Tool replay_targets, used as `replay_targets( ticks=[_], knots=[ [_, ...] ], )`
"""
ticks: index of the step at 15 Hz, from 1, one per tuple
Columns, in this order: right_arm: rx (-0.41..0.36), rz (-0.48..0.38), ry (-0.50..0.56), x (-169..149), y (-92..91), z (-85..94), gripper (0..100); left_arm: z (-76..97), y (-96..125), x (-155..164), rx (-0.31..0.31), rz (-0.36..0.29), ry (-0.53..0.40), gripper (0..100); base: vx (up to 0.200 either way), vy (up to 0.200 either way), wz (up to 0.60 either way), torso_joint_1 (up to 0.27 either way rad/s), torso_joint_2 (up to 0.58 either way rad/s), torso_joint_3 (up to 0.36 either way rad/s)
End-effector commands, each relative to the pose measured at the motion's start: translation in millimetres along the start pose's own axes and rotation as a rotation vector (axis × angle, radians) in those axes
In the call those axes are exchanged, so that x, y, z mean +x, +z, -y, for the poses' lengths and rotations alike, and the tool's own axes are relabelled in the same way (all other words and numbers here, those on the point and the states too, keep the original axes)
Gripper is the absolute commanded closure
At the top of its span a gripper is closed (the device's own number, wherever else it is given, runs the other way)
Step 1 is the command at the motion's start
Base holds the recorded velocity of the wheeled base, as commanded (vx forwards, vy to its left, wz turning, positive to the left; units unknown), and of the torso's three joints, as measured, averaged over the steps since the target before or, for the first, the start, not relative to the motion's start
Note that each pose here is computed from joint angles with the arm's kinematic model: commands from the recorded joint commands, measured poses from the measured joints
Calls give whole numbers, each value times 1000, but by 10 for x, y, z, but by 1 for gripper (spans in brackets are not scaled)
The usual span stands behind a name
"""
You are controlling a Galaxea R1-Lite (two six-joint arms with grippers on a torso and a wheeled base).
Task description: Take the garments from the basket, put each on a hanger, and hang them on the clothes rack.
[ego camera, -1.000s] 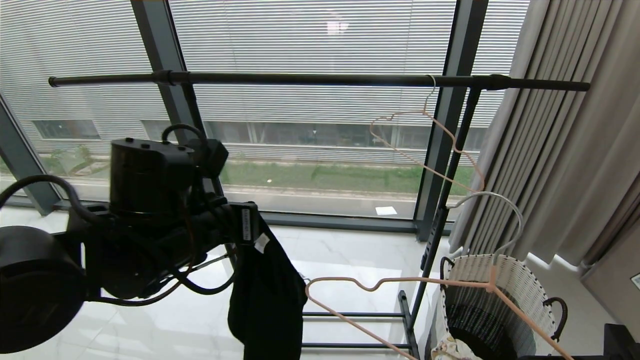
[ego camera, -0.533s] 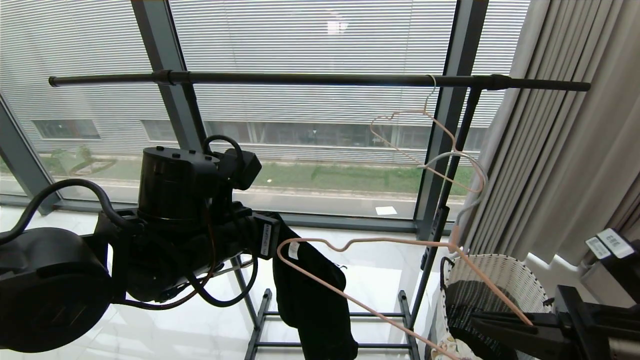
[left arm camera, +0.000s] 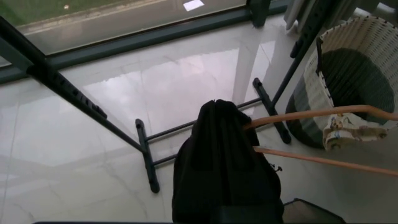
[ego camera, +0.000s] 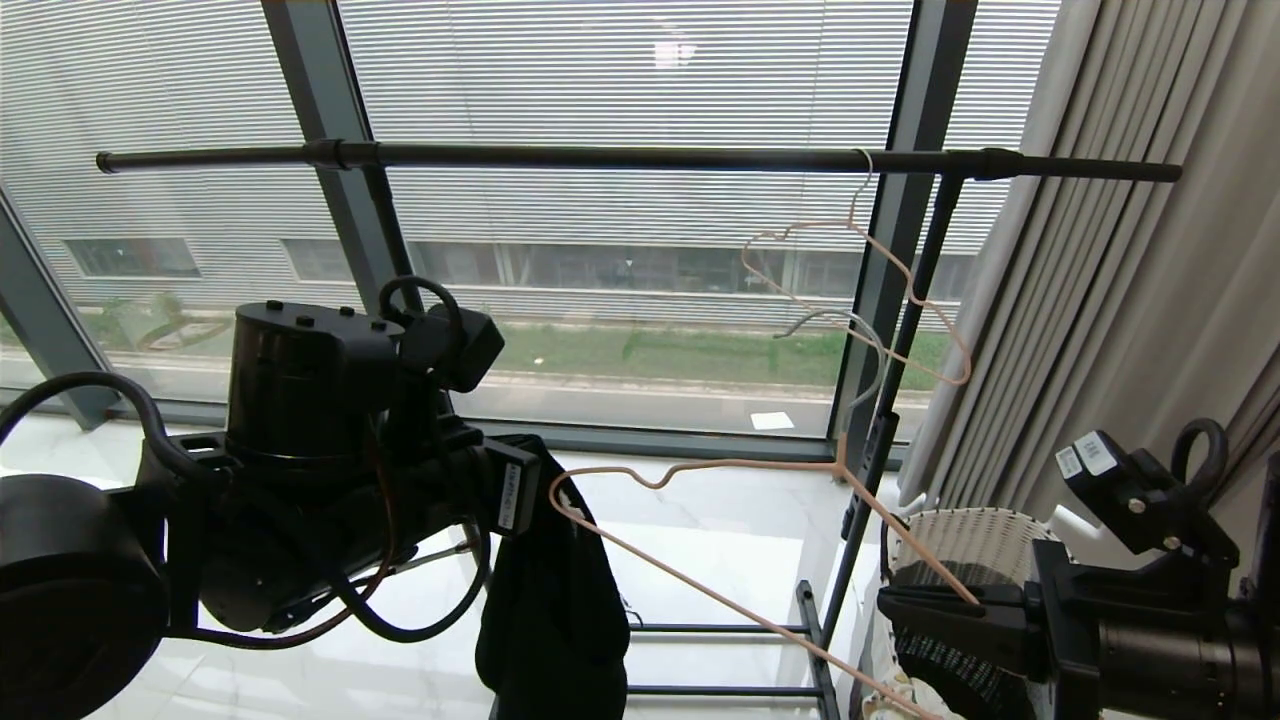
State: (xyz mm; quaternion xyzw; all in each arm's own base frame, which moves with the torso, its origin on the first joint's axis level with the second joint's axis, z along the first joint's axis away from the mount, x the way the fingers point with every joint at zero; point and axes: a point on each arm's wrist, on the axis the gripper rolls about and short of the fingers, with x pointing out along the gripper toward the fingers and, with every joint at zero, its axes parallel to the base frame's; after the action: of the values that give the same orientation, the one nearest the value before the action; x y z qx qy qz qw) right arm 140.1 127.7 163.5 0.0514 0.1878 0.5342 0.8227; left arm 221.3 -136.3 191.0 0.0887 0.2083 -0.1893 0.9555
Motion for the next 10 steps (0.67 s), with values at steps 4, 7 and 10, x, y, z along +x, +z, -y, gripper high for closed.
replay_targets(
  ticks=[4,7,10],
  knots=[
    [-4,0,14,48,31,-12,100,29,1,-46,4,10,-18,100,0,0,0,0,0,0],
    [-6,6,17,45,47,-19,100,28,-3,-46,5,9,-15,100,0,0,0,0,0,0],
    [-13,4,42,53,46,-72,100,18,3,-49,3,11,-8,100,0,0,0,0,0,0]
  ],
)
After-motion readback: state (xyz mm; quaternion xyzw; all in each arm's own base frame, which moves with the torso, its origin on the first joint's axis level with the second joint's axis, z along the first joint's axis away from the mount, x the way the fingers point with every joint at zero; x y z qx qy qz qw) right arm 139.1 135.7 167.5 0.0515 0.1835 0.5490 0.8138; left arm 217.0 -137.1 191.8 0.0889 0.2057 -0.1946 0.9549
